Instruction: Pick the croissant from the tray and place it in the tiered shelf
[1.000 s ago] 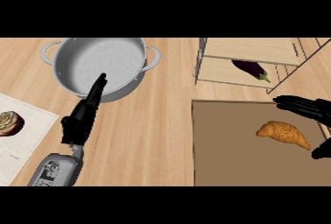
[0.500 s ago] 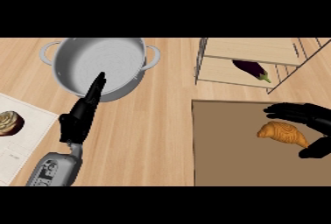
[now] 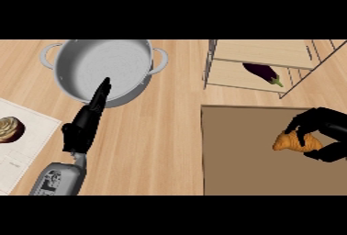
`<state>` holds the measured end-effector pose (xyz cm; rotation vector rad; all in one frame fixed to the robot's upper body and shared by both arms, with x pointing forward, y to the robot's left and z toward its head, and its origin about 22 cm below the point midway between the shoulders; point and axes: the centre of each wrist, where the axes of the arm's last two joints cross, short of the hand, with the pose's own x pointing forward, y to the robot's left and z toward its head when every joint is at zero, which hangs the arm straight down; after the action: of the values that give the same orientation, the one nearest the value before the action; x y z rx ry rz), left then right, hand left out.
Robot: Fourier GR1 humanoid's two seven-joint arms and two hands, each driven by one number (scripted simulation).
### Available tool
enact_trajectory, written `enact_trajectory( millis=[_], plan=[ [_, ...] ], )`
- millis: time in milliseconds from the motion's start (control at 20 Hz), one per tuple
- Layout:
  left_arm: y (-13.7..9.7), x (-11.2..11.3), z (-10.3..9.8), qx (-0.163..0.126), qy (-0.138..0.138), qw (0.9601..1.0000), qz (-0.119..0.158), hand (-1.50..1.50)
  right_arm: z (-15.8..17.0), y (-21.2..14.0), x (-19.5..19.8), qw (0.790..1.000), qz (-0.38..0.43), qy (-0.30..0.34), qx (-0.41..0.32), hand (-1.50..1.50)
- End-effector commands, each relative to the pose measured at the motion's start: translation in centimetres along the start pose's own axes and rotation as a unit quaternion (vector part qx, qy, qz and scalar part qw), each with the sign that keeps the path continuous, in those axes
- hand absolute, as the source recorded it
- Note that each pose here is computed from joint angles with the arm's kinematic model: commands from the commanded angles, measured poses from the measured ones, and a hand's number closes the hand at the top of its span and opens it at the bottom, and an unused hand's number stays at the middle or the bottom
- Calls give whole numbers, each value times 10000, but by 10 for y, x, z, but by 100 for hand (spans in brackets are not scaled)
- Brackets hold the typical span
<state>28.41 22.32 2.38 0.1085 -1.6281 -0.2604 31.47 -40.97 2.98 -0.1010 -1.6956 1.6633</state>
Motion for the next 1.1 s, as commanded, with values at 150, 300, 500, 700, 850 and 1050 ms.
enact_trajectory(
  millis=[150,300,500,700,850,1050],
  plan=[
    [9,-9,4,0,330,9994,-74,0,-80,40,23,9937,-534,856,-478,150],
    [5,-13,9,90,357,9993,-24,0,-64,57,13,9630,-916,2402,-803,150],
    [9,-11,9,134,368,9992,-59,0,-103,61,24,9375,-1181,3050,-1191,150],
    [13,-9,9,160,374,9992,-45,0,-157,67,53,9084,-1882,3171,-1969,150],
    [10,-15,13,192,465,9987,-31,0,-206,48,87,8869,-2202,2989,-2748,150],
    [7,-18,15,142,496,9987,-10,0,-266,23,147,8594,-2243,2951,-3521,150]
  ],
)
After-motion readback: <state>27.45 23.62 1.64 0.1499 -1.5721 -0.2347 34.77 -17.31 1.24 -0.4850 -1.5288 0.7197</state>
